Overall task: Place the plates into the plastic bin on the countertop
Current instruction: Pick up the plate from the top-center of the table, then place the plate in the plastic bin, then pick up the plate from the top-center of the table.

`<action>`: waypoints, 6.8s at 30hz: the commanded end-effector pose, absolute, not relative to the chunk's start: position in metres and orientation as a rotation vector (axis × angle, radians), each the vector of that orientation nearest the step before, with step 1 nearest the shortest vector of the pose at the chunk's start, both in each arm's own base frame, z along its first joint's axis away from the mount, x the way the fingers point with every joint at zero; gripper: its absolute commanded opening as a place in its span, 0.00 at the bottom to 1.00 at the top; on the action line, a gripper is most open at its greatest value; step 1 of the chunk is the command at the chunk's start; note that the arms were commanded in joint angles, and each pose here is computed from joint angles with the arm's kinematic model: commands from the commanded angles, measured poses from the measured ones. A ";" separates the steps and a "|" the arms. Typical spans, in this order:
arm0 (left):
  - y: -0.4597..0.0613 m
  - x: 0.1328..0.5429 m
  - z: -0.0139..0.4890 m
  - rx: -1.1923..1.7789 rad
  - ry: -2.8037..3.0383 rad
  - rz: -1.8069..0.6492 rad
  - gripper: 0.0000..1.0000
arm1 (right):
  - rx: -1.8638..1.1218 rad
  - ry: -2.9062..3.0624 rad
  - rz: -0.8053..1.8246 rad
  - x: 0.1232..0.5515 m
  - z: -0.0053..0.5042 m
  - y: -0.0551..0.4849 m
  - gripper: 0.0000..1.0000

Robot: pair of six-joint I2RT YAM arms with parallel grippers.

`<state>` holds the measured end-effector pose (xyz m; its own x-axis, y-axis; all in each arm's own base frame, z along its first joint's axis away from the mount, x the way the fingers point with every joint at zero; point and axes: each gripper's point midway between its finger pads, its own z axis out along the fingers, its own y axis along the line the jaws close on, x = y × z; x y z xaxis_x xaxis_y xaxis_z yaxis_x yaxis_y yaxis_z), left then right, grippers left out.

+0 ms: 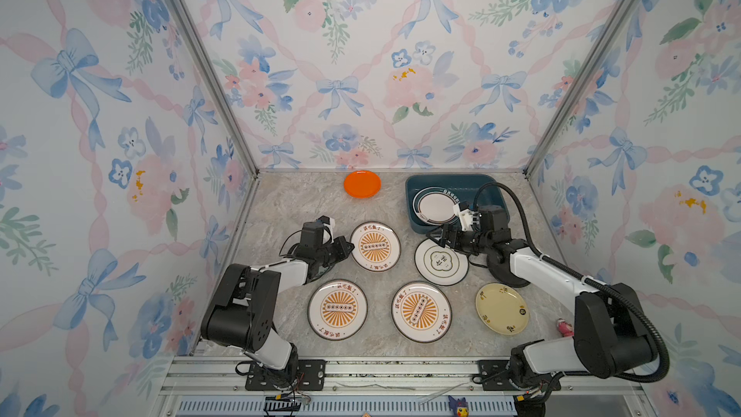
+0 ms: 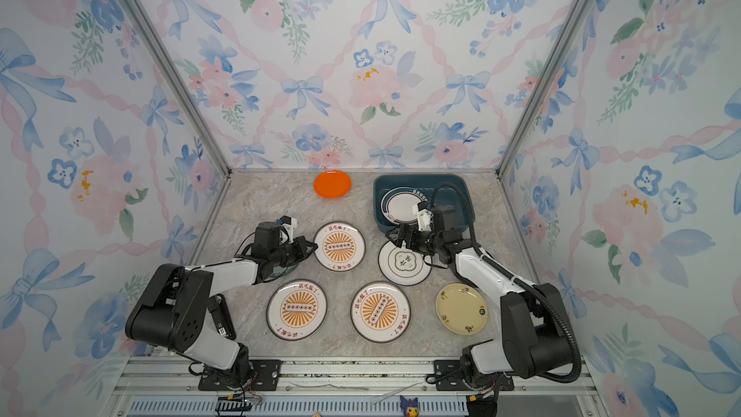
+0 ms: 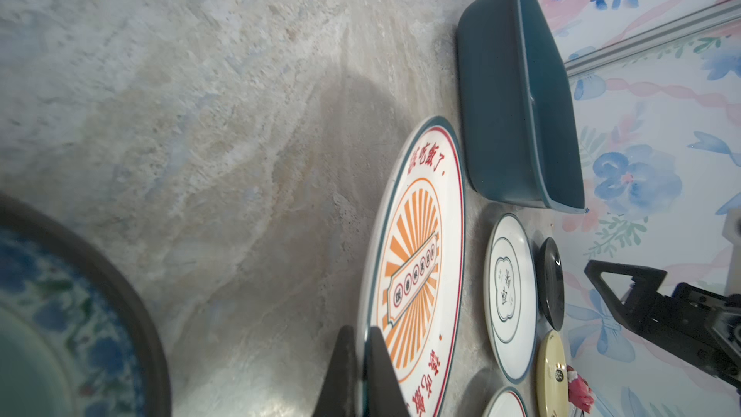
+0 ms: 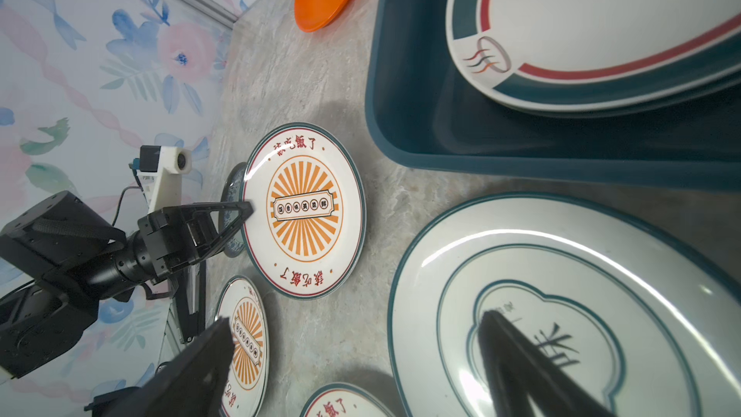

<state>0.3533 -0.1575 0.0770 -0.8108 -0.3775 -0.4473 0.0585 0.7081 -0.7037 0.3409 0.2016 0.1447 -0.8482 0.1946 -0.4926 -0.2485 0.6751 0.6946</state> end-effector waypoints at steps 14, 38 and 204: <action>-0.180 0.325 0.151 -0.036 2.222 -1.107 0.00 | -0.204 2.242 1.335 0.331 0.155 0.262 0.92; -0.192 0.330 0.163 0.017 2.190 -1.138 0.00 | -0.281 2.143 1.723 0.311 0.156 0.312 0.38; -0.140 0.532 0.073 -0.527 2.306 -0.777 0.89 | 0.270 2.431 0.572 0.412 0.187 0.078 0.56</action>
<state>0.5166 -0.1437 0.0742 -0.7381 -0.4980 -0.4552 -0.1285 0.7661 -0.6298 0.4184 0.0742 0.1835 -0.7869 0.3446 -0.5119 0.0868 0.8832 0.4610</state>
